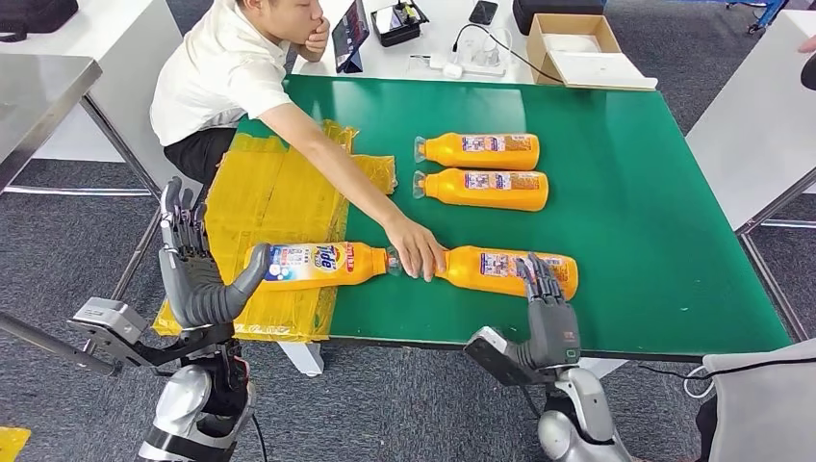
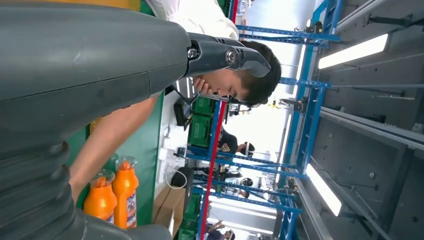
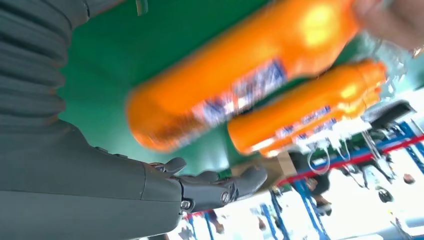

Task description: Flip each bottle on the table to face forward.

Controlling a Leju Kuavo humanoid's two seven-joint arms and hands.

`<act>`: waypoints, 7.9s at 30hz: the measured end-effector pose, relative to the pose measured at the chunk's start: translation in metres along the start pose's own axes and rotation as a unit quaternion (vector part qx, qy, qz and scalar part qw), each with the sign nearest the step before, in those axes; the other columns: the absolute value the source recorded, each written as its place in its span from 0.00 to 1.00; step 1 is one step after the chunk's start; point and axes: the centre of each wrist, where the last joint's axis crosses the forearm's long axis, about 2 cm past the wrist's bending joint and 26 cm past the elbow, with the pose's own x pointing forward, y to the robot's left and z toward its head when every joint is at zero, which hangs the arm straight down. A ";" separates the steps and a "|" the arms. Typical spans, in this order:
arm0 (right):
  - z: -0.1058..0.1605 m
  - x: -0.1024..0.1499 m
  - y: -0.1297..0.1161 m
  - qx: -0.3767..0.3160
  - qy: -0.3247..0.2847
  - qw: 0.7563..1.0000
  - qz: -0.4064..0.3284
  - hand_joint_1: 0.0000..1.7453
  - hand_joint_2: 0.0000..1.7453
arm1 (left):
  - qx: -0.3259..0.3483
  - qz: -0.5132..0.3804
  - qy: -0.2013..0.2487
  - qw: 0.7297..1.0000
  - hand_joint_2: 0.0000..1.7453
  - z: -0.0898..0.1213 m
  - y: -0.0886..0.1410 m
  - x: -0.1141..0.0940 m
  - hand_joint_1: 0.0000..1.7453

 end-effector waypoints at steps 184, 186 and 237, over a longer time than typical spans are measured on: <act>-0.053 0.122 0.025 0.177 -0.265 0.887 -0.335 1.00 1.00 | -0.170 0.317 0.246 0.900 1.00 0.056 -0.063 -0.033 0.92; -0.054 0.122 0.025 0.177 -0.266 0.885 -0.338 0.73 1.00 | -0.170 0.317 0.238 0.902 1.00 0.056 -0.064 -0.033 1.00; 0.028 0.087 0.000 -0.020 -0.175 0.891 -0.418 0.00 0.00 | -0.072 -0.563 0.065 0.821 1.00 -0.020 0.047 -0.080 1.00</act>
